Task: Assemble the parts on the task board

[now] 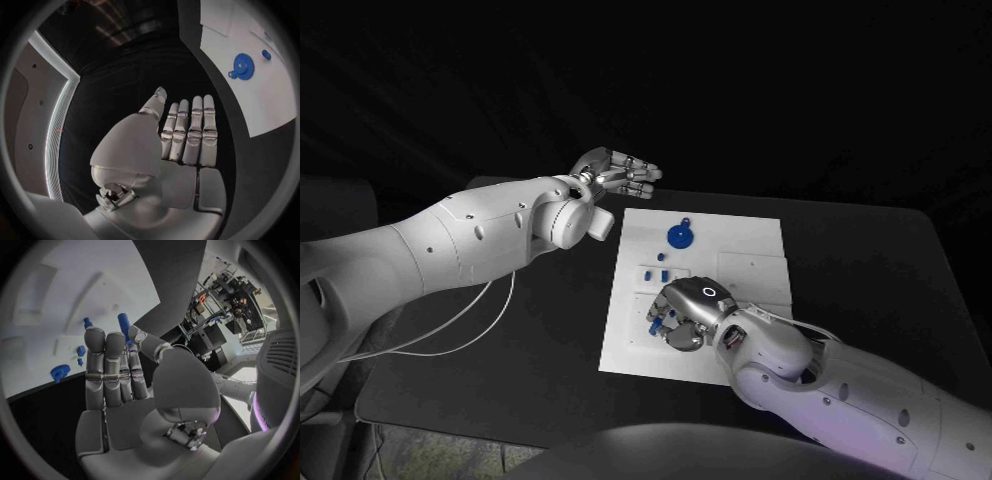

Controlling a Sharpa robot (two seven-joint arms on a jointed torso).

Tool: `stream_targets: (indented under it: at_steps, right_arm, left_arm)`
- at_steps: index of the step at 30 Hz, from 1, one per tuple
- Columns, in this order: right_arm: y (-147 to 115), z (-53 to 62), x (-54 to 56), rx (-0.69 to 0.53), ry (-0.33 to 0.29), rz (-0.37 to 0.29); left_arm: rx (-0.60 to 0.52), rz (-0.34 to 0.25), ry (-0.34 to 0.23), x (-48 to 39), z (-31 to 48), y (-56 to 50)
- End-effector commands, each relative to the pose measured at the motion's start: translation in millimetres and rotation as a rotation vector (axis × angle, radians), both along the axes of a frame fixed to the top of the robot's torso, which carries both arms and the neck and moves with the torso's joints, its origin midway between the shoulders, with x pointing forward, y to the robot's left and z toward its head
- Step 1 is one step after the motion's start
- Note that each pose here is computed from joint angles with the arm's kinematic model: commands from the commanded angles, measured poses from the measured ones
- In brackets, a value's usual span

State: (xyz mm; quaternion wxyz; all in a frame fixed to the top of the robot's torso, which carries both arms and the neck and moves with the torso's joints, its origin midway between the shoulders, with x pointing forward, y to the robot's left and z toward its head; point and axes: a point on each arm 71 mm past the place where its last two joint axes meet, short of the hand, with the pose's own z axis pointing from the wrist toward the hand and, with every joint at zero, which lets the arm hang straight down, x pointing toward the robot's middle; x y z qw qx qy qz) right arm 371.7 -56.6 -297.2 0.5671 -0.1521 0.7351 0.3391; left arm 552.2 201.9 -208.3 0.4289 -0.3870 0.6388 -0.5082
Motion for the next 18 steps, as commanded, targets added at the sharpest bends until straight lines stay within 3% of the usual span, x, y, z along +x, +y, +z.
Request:
stream_targets:
  at_steps: [1, 18]
  right_arm:
    - [2.2, -2.0, -1.8, -0.026, -0.01, 0.026]
    - [4.5, -9.2, 0.9, -0.047, -0.038, -0.002]
  left_arm:
    - [-0.005, -0.02, -0.002, -0.6, 0.4, -3.4]
    - [-0.006, -0.023, -0.001, -1.1, 0.0, -3.7]
